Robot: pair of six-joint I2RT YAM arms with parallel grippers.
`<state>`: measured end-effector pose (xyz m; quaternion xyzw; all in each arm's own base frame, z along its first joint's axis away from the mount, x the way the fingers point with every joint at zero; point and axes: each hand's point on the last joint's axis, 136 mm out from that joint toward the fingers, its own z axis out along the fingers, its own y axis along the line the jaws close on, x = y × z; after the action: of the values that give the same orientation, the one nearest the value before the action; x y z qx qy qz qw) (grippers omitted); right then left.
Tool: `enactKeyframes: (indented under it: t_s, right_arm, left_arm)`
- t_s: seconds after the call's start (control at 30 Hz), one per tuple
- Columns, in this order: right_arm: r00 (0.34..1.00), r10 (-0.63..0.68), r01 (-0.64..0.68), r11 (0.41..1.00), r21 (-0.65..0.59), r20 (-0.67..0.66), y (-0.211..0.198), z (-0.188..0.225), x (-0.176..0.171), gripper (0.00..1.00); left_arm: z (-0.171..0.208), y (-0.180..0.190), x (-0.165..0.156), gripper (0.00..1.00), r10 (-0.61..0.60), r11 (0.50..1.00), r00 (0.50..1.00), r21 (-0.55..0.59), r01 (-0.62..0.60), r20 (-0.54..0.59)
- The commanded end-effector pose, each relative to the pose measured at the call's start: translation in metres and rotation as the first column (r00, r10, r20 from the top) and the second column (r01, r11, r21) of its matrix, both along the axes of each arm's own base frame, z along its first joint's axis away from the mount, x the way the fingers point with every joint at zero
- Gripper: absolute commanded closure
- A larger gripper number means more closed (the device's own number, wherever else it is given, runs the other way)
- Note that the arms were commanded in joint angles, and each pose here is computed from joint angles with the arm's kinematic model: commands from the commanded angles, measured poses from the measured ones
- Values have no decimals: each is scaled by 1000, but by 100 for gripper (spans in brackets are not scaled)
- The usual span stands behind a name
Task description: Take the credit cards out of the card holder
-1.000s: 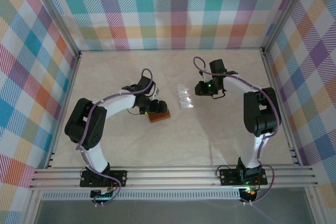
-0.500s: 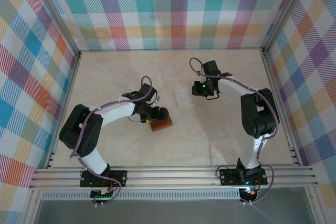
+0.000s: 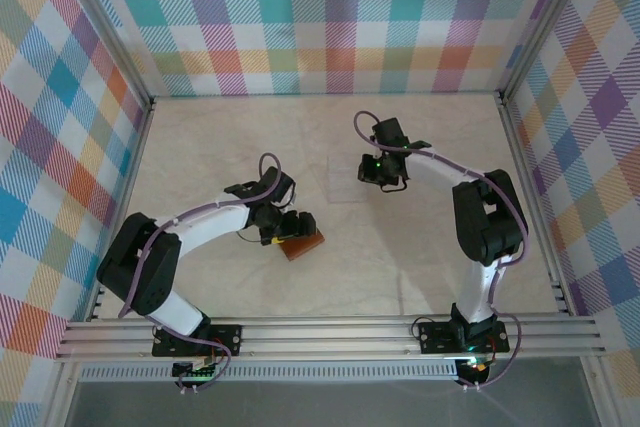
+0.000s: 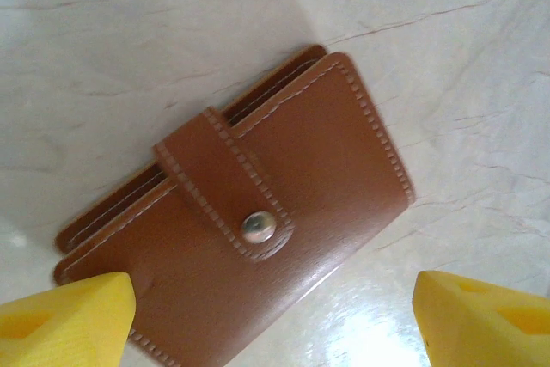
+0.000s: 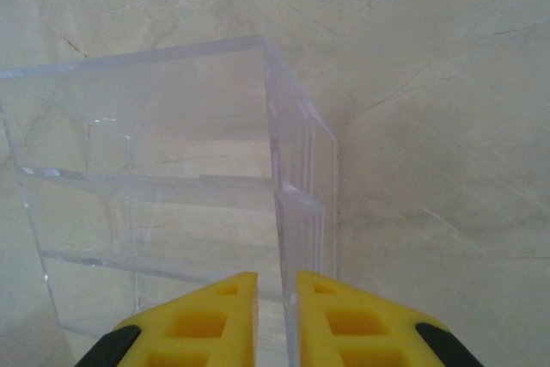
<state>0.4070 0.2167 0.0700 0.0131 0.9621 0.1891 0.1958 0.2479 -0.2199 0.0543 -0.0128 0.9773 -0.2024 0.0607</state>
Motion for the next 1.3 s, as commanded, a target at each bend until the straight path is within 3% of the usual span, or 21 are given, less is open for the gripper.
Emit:
enactKeyframes:
  t_s: [0.0, 0.3, 0.6, 0.9, 1.27]
  right_arm:
    - [999, -10, 9, 1000, -19, -47, 5, -11, -6, 78]
    - [1000, 7, -7, 999, -42, -6, -5, 20, -17, 64]
    - [996, 67, -62, 995, 79, -59, -1, 42, -79, 55]
    - [975, 161, -125, 968, 219, -155, 33, 33, -153, 53]
    - [931, 245, -136, 920, 368, -269, 78, 6, -195, 48]
  left_arm:
    - [7, 12, -7, 16, 4, 997, 1000, 80, -4, -8]
    - [-9, 12, -6, 17, -32, 992, 998, 120, 38, -48]
    - [-14, 2, -9, 17, -72, 994, 994, 75, 78, -79]
    - [1, 19, 3, 17, -91, 979, 996, 180, 93, -18]
    - [-17, -4, 14, 22, -146, 987, 986, 60, 152, -85]
